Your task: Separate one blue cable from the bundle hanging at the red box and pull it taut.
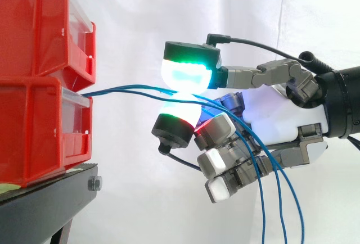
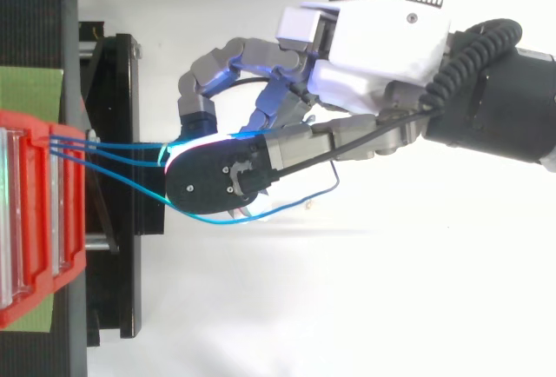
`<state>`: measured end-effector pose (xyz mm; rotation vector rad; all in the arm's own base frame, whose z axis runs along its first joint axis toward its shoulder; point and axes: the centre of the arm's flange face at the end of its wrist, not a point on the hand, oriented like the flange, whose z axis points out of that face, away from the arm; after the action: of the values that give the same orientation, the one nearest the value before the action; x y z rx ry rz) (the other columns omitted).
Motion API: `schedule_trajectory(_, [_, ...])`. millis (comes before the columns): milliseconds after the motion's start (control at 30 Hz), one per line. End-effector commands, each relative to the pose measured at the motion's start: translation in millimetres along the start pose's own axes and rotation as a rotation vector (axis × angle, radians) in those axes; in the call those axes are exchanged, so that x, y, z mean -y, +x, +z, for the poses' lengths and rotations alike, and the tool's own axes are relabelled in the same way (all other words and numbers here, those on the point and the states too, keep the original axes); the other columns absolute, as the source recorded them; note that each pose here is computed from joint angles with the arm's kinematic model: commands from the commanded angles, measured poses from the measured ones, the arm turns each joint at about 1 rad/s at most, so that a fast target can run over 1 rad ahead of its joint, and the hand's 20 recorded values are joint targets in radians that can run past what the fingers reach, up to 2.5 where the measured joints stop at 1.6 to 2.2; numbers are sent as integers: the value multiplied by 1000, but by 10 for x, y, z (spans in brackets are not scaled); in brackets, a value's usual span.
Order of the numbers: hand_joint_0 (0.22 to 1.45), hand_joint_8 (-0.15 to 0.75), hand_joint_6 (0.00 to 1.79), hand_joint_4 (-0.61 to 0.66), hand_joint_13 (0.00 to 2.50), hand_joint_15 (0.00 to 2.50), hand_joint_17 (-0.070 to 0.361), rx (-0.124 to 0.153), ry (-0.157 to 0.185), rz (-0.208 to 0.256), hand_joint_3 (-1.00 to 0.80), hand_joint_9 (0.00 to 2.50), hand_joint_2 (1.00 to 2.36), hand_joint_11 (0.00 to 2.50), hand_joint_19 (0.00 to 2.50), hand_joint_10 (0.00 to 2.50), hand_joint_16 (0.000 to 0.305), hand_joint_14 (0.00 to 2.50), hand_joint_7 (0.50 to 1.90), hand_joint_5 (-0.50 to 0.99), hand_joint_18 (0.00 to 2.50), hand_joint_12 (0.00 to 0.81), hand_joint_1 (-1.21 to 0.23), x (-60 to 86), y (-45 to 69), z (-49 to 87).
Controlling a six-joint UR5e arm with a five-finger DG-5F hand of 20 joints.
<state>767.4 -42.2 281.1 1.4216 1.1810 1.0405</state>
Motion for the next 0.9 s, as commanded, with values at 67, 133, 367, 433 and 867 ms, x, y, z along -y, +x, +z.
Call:
schedule_trajectory(67, [815, 370, 924, 73, 1010, 658, 101, -1, 9, -3, -500, 1101, 1000, 1188, 552, 19, 45, 24, 1199, -191, 860, 362, -888, 19, -6, -7])
schedule_trajectory(133, [812, 370, 924, 83, 1011, 659, 101, 0, 12, -5, -500, 1120, 1000, 1198, 525, 19, 45, 25, 1226, -184, 867, 355, -909, 16, 2, -11])
schedule_trajectory(367, [658, 371, 914, 133, 1025, 672, 98, 0, 9, -4, -500, 1160, 1000, 1227, 543, 20, 44, 26, 1225, -157, 871, 353, -962, 13, 3, -8])
schedule_trajectory(433, [591, 378, 912, 137, 1035, 682, 99, 0, 9, -4, -500, 1174, 1000, 1224, 552, 23, 44, 25, 1203, -154, 882, 355, -977, 3, 2, -13])
schedule_trajectory(867, [632, 393, 862, 162, 1098, 692, 104, 2, -7, -20, -500, 1224, 1000, 1159, 652, 20, 46, 24, 1148, -153, 945, 382, -433, -205, -23, -98])
